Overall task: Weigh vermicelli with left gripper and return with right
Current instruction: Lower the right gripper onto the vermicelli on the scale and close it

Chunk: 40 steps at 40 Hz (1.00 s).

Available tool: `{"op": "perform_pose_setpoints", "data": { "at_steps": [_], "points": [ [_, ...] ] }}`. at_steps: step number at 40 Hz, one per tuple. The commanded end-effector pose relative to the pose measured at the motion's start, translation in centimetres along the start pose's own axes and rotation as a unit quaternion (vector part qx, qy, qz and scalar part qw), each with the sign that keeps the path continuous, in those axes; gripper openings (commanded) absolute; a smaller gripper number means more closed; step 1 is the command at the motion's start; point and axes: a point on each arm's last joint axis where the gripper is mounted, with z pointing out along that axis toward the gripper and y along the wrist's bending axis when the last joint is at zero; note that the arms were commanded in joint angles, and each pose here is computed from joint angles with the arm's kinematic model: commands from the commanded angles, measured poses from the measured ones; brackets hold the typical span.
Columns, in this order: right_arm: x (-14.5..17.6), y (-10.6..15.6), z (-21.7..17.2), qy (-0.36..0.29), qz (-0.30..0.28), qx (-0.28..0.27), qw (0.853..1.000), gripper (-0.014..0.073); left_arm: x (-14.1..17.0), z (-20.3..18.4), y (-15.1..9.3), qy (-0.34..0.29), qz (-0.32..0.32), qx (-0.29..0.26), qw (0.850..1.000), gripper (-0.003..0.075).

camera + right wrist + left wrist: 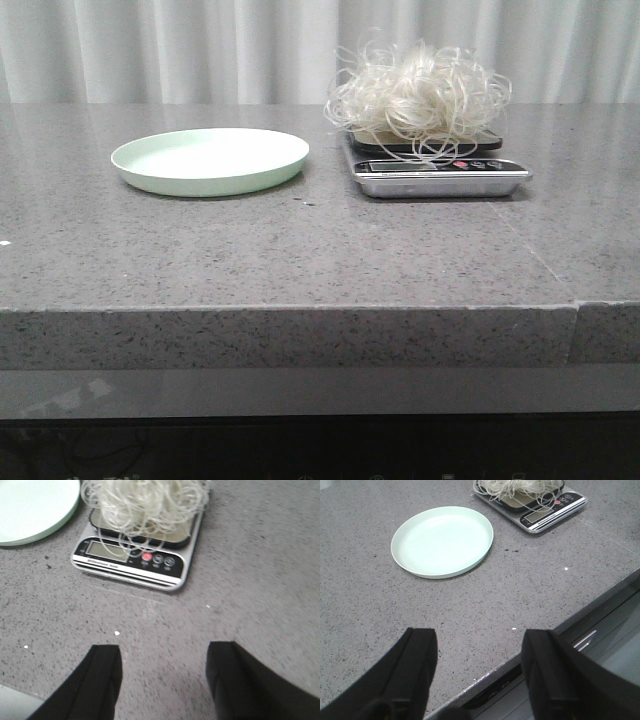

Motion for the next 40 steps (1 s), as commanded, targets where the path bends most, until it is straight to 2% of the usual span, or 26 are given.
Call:
{"op": "perform_pose_setpoints", "data": {
  "at_steps": [1, 11, 23, 40],
  "points": [
    [-2.9, 0.5, 0.3, -0.038, -0.009, -0.011, 0.999, 0.0498, -1.2, -0.5, 0.0, -0.044, -0.004, 0.001, 0.999, 0.0460],
    [-8.2, 1.2, 3.9, -0.029, -0.004, -0.029, 0.999, 0.0498, -1.2, -0.5, 0.0, -0.044, -0.004, 0.001, 0.999, 0.0460],
    [-13.0, 1.7, 9.7, -0.005, 0.001, -0.042, 0.999, 0.0498, -1.2, -0.5, 0.0, -0.044, -0.004, 0.001, 0.999, 0.0460],
    [-15.6, 1.5, 17.4, 0.032, -0.003, -0.043, 0.999, 0.0498, -1.2, -0.5, 0.0, -0.044, -0.004, 0.001, 0.999, 0.0460]
  ]
}}
